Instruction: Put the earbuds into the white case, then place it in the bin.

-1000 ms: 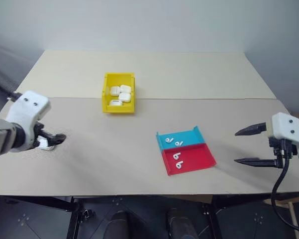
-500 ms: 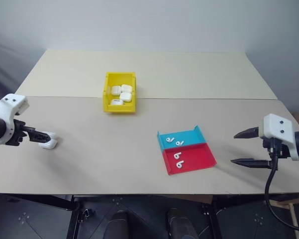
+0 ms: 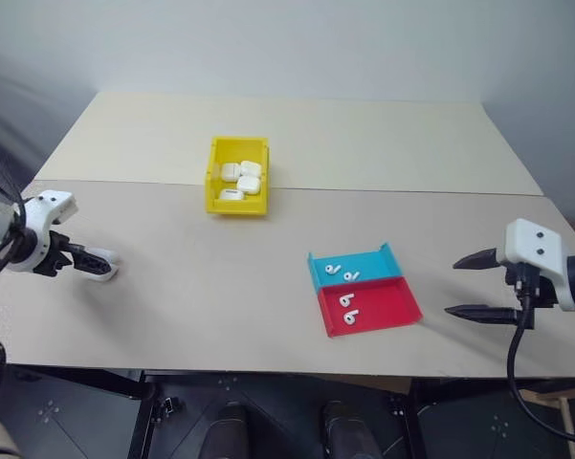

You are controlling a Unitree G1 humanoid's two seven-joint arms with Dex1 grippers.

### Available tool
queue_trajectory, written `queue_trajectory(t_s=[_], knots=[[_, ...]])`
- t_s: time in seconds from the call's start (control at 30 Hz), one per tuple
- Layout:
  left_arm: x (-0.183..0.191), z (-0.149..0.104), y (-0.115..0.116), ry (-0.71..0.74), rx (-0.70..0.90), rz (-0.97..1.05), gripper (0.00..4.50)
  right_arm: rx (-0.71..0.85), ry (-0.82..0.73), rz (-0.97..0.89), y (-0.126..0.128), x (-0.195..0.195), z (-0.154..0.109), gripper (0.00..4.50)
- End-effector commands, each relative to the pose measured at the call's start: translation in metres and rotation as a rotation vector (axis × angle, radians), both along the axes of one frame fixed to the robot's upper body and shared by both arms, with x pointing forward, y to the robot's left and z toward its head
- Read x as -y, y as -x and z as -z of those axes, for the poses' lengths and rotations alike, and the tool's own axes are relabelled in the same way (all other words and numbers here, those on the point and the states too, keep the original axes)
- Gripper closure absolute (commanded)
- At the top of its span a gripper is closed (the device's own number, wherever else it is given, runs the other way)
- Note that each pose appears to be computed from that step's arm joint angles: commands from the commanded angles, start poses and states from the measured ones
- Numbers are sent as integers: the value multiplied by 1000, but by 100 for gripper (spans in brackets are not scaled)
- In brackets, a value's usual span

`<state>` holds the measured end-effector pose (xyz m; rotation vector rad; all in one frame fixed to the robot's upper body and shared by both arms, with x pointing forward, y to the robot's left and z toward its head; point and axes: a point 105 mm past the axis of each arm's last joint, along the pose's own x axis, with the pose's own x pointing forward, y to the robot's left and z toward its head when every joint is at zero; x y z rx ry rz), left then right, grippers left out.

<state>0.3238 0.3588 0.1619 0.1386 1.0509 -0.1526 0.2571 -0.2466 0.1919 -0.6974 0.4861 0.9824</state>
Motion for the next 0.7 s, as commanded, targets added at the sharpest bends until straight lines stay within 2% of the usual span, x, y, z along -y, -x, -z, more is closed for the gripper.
queue_trajectory(t_s=[0.03,0.27,0.6,0.7], knots=[[-4,-5,-5,-15,17,-10,0,50,20,10,0,1,-15,5],[2,4,-12,-19,-2,-5,0,46,26,28,-1,3,-13,5],[3,6,-11,-29,-27,15,0,44,32,37,2,5,-12,5],[2,10,-9,-29,-39,-5,58,44,34,41,1,6,-10,0]])
